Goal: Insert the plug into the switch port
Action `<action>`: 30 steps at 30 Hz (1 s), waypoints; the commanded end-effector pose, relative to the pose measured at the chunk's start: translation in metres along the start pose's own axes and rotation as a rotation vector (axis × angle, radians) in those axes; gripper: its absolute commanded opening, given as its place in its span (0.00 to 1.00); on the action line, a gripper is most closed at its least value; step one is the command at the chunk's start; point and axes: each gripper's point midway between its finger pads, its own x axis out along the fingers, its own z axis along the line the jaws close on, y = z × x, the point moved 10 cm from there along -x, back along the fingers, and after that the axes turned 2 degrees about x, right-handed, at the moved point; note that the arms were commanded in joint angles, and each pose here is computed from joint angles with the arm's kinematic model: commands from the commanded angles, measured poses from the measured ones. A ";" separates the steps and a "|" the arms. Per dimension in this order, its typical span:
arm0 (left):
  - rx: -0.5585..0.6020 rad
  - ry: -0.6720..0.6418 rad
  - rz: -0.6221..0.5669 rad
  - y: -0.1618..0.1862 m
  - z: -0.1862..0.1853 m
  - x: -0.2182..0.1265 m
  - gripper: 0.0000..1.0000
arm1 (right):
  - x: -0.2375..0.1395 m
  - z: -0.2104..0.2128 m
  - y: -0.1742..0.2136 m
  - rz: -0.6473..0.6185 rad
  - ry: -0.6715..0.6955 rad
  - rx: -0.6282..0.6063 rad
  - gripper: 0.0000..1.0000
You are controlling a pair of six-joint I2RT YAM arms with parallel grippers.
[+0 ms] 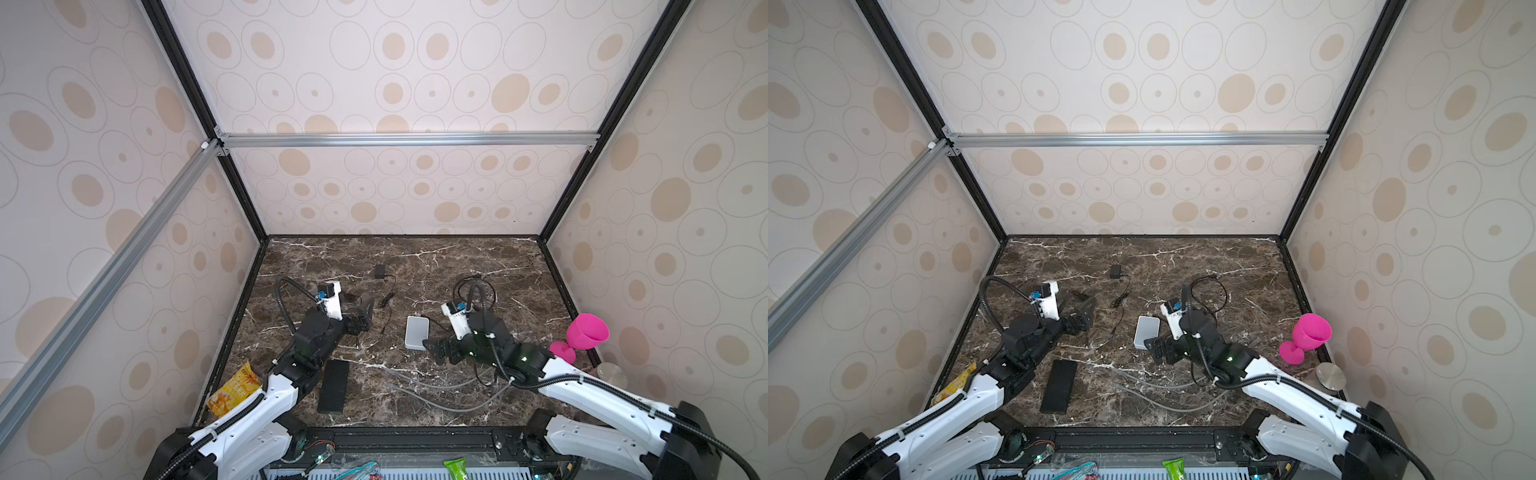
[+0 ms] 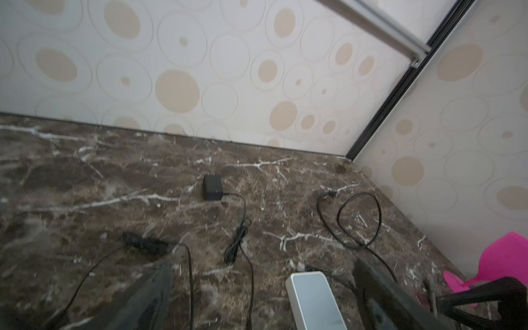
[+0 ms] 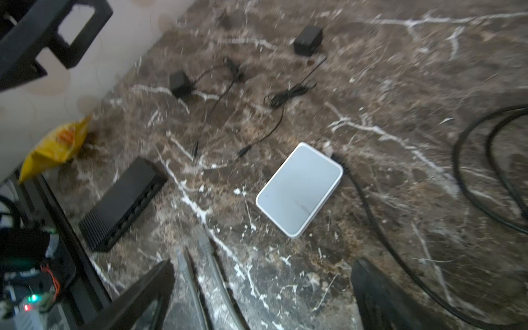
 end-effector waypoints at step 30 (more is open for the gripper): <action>-0.159 -0.117 0.033 0.032 0.034 -0.024 0.98 | 0.039 0.053 0.023 0.523 -0.028 -0.443 0.58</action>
